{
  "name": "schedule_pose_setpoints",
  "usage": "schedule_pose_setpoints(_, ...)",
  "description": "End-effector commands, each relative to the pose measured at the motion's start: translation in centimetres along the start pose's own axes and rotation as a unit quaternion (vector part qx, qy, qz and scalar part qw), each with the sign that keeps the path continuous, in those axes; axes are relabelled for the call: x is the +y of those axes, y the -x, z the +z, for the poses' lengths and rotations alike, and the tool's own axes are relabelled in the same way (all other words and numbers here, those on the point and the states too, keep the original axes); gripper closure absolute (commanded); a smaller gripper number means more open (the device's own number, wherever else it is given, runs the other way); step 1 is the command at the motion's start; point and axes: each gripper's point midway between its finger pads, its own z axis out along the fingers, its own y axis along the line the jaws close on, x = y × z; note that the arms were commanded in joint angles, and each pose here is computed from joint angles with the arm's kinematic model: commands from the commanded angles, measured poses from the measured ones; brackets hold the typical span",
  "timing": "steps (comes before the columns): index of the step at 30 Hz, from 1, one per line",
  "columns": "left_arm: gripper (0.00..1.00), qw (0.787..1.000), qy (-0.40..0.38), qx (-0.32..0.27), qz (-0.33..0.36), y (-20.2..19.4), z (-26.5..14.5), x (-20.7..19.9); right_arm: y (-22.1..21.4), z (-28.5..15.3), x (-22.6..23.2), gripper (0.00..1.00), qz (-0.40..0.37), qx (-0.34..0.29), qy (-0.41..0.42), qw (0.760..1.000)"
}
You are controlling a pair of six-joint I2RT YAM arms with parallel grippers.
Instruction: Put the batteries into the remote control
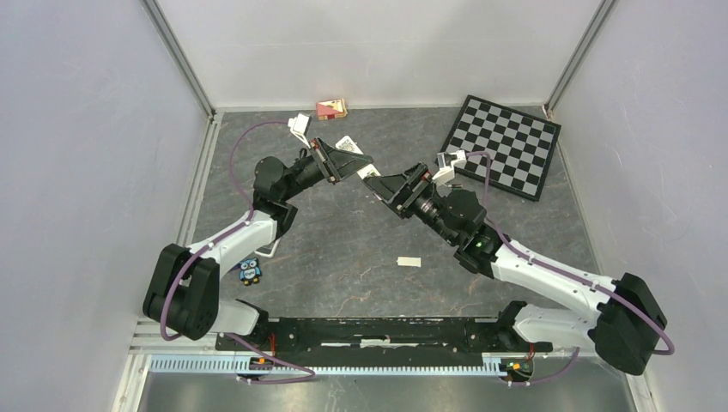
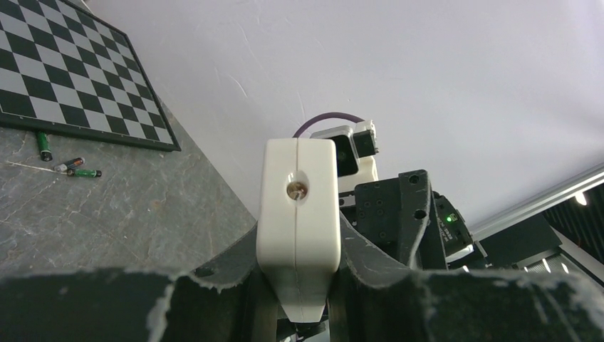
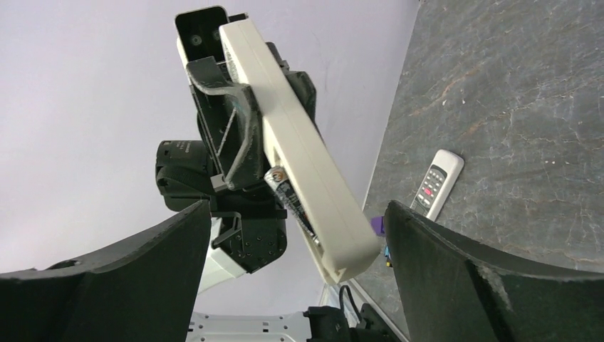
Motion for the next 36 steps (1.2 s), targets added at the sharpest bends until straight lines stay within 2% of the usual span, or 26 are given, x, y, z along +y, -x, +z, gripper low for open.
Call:
schedule_pose_setpoints(1, 0.98, 0.998, -0.047, -0.001, 0.043, 0.4, -0.3, -2.8, 0.9, 1.0, 1.8, 0.08, 0.015, -0.017, 0.022, 0.999)
schedule_pose_setpoints(6, 0.98, 0.996, -0.061, 0.009, 0.057, 0.0, -0.5, -3.5, 1.0, 1.3, 1.6, 0.11, 0.03, -0.023, 0.023, 0.999)
schedule_pose_setpoints(14, 0.98, 0.996, -0.063, 0.012, 0.065, -0.2, -0.8, -3.6, 1.3, 1.4, 2.0, 0.07, 0.03, -0.031, 0.033, 0.998)
schedule_pose_setpoints(26, 0.98, 0.996, -0.054, 0.018, 0.064, -0.6, -1.0, -3.3, 0.4, 2.3, 1.9, 0.24, 0.046, -0.008, 0.031, 0.998)
schedule_pose_setpoints(36, 0.98, 0.998, -0.05, 0.015, 0.046, -0.2, -0.9, -3.8, 0.0, 1.8, 1.0, 0.49, 0.055, -0.007, 0.038, 0.998)
